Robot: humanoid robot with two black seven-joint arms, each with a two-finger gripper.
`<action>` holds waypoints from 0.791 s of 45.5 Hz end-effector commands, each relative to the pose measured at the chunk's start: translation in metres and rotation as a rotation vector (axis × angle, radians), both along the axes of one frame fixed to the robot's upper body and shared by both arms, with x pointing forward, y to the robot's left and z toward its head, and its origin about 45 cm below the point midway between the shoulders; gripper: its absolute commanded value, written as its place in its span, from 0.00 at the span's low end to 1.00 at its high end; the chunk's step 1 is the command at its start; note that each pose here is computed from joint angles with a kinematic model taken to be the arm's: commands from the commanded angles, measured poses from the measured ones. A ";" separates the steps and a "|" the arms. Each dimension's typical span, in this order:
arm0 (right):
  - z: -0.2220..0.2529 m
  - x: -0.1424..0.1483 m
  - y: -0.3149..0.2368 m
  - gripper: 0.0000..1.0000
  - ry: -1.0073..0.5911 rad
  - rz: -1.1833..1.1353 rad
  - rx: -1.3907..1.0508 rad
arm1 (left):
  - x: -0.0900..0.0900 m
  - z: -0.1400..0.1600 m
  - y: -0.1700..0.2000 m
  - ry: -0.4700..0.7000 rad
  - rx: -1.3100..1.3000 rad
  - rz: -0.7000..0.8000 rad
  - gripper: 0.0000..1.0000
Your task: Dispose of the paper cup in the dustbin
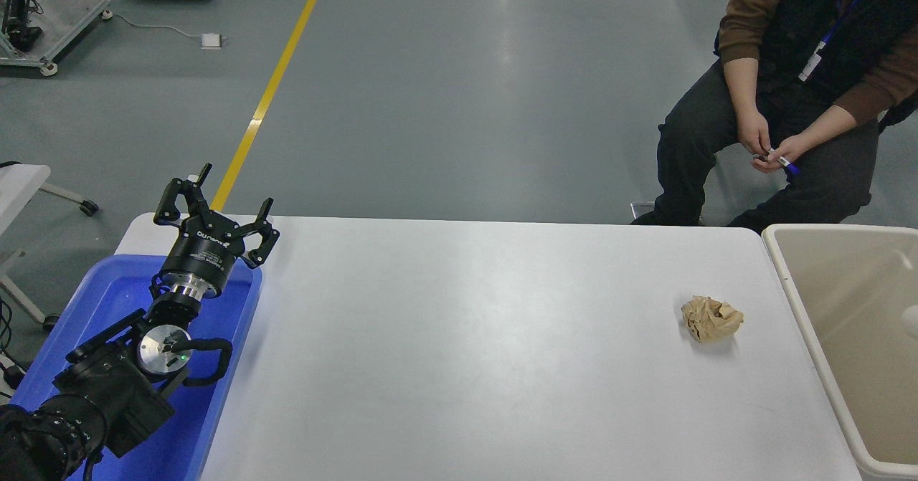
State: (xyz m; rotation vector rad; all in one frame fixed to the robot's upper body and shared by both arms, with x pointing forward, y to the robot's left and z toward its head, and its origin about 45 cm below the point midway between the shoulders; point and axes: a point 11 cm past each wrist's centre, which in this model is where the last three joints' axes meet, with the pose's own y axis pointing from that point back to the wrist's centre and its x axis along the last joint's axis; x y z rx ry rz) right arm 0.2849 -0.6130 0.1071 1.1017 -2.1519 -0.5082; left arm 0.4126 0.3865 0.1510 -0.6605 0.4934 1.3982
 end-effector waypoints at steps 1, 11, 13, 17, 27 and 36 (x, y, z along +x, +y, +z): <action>-0.021 -0.008 0.012 0.00 0.011 -0.027 0.042 | 0.000 0.000 0.000 0.000 0.000 0.001 1.00; -0.035 -0.015 0.021 0.00 0.020 -0.044 0.068 | 0.000 0.000 0.000 0.000 0.000 -0.001 1.00; -0.036 -0.016 0.022 0.00 0.022 -0.044 0.070 | 0.000 0.000 0.000 0.000 0.000 0.001 1.00; -0.039 -0.016 0.025 0.00 0.025 -0.042 0.074 | 0.000 0.000 0.000 0.000 0.000 0.001 1.00; -0.043 -0.018 0.028 0.05 0.033 -0.045 0.075 | 0.000 0.000 0.000 0.000 0.000 -0.001 1.00; -0.044 -0.021 0.026 0.87 0.036 -0.054 0.069 | 0.000 0.000 0.000 0.000 0.000 0.001 1.00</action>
